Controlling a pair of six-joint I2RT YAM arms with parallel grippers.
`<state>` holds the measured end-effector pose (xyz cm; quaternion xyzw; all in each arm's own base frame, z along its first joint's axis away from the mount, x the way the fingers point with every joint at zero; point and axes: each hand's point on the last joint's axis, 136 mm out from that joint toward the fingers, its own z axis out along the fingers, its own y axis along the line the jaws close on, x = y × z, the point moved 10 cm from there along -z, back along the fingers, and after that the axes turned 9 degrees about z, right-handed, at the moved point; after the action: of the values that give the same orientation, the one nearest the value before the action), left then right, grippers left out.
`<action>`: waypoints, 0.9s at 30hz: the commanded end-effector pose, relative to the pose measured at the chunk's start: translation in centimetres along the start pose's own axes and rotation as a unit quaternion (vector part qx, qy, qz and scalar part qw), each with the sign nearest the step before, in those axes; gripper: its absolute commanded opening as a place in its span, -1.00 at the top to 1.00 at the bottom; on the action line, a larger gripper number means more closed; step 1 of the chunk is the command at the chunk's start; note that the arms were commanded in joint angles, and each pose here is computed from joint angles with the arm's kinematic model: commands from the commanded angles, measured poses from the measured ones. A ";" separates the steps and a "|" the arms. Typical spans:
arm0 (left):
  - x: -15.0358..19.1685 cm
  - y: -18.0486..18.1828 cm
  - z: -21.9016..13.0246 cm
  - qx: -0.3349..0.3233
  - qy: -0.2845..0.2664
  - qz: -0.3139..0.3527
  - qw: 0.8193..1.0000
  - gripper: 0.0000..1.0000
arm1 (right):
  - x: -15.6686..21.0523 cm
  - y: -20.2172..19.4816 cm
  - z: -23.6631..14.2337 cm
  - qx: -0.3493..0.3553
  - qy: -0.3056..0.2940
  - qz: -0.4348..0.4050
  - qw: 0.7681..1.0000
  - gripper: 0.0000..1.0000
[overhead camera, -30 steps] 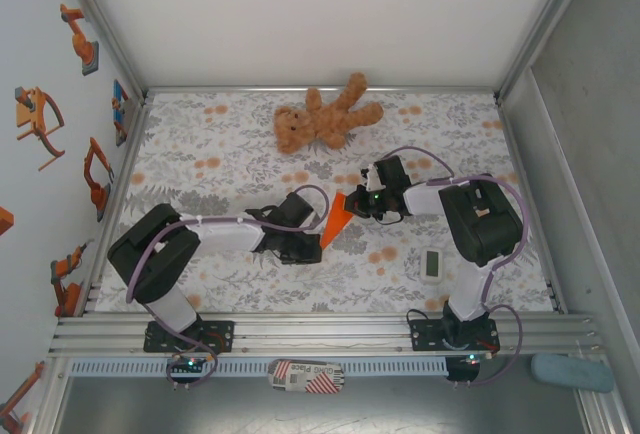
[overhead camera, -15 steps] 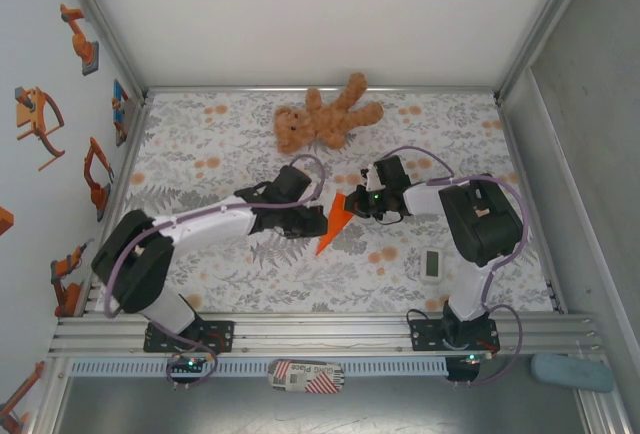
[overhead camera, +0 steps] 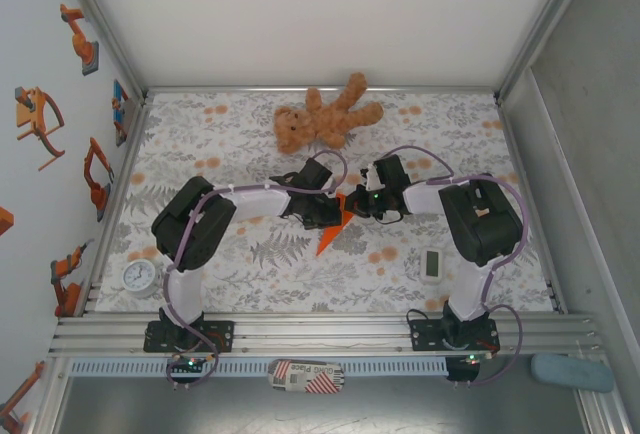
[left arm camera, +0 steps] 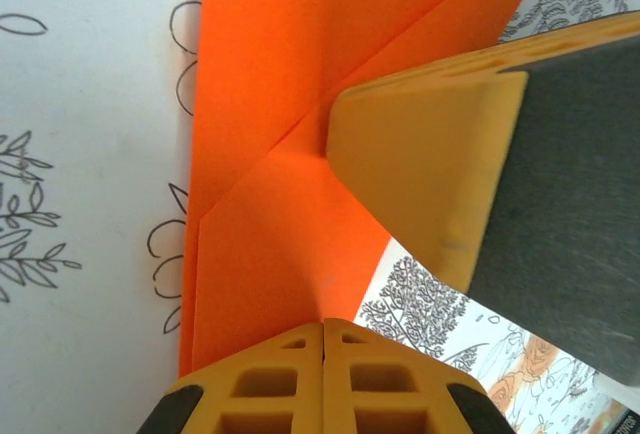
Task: Fold a paper plane with a square sheet of paper (pick it up from the middle)
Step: Fold the wing for the fifth time at the center of the table.
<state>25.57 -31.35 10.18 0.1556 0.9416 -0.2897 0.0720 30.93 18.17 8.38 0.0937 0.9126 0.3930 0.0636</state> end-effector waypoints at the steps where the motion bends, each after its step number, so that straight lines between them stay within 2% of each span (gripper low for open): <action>1: 0.4 0.6 0.9 0.001 0.012 0.005 1.000 0.97 | 1.2 -4.0 1.0 0.108 0.011 0.038 0.993 1.00; 7: 2.7 1.5 1.0 -0.011 0.034 0.004 0.999 0.97 | 1.4 -4.6 1.2 0.118 0.011 0.049 0.992 1.00; 14: 7.2 1.7 0.8 -0.060 0.081 0.035 0.994 0.98 | 1.4 -5.1 1.6 0.129 0.010 0.061 0.990 1.00; 27: 12.1 3.2 -0.4 -0.086 0.105 0.016 0.991 1.00 | 1.3 -5.4 1.6 0.137 0.008 0.067 0.988 1.00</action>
<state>18.83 -29.08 9.45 0.2080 0.9337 -0.2732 0.1017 31.13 18.31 8.23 0.0988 0.9119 0.3946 0.0554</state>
